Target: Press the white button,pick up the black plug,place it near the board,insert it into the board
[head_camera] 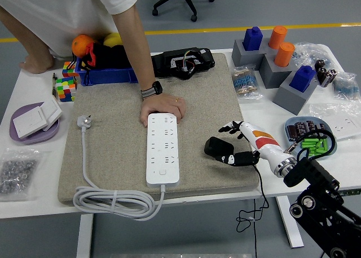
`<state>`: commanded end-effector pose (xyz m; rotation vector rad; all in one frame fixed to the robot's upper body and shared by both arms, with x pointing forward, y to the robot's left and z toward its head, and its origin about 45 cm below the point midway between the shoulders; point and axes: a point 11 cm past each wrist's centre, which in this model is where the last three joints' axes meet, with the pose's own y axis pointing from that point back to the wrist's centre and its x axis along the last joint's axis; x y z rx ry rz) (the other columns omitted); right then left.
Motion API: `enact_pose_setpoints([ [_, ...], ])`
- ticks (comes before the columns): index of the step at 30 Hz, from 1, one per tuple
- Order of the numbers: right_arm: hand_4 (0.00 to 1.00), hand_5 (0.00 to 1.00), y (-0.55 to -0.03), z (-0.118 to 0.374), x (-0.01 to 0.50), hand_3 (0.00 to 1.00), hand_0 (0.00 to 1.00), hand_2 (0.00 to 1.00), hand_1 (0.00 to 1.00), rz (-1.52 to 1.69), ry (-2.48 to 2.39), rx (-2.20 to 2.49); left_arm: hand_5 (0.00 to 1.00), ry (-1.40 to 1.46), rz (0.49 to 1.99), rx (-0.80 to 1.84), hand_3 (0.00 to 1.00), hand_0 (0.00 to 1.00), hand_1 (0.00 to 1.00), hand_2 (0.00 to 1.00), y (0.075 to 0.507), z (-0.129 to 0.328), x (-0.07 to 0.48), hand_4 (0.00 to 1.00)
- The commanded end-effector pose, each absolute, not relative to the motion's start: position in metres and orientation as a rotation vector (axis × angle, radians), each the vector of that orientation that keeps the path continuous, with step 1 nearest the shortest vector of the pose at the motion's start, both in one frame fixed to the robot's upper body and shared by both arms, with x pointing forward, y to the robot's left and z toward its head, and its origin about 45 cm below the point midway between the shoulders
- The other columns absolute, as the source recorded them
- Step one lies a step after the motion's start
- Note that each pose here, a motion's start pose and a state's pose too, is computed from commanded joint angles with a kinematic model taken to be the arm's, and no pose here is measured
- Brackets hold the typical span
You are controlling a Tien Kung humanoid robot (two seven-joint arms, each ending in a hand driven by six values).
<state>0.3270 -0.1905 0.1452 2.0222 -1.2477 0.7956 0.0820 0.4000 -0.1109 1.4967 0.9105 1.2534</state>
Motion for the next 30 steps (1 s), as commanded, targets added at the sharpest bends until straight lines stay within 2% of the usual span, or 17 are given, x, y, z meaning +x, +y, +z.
enact_pose_setpoints([
  [3,0.993,0.238,-0.19,0.143,0.327,0.49,0.571,0.693,0.68,0.792,-1.242,2.019,0.482,0.91,1.253,1.496,0.795,0.826,0.79,0.763,0.4,-0.111,0.082,0.577],
  [4,0.996,0.257,-0.19,0.142,0.327,0.463,0.57,0.691,0.678,0.791,-1.241,2.019,0.482,0.91,1.253,1.496,0.796,0.826,0.79,0.763,0.4,-0.111,0.082,0.577],
  [21,0.973,0.23,-0.19,0.134,0.334,0.471,0.588,0.689,0.699,0.804,-1.238,2.007,0.484,0.908,1.256,1.495,0.795,0.826,0.79,0.763,0.401,-0.111,0.083,0.577],
  [22,0.939,0.185,-0.19,0.133,0.334,0.467,0.58,0.677,0.695,0.804,-1.238,2.006,0.485,0.908,1.256,1.495,0.795,0.826,0.79,0.763,0.401,-0.111,0.083,0.577],
  [27,0.939,0.185,-0.191,0.128,0.334,0.467,0.58,0.677,0.695,0.8,-1.228,1.998,0.485,0.91,1.257,1.494,0.795,0.826,0.79,0.763,0.4,-0.111,0.083,0.577],
  [28,0.904,0.117,-0.191,0.126,0.335,0.467,0.546,0.64,0.671,0.797,-1.227,1.998,0.484,0.909,1.256,1.494,0.795,0.826,0.79,0.763,0.4,-0.111,0.083,0.577],
  [30,0.904,0.117,-0.19,0.125,0.335,0.467,0.546,0.64,0.671,0.794,-1.225,1.997,0.484,0.909,1.255,1.495,0.795,0.826,0.79,0.763,0.4,-0.111,0.083,0.577],
])
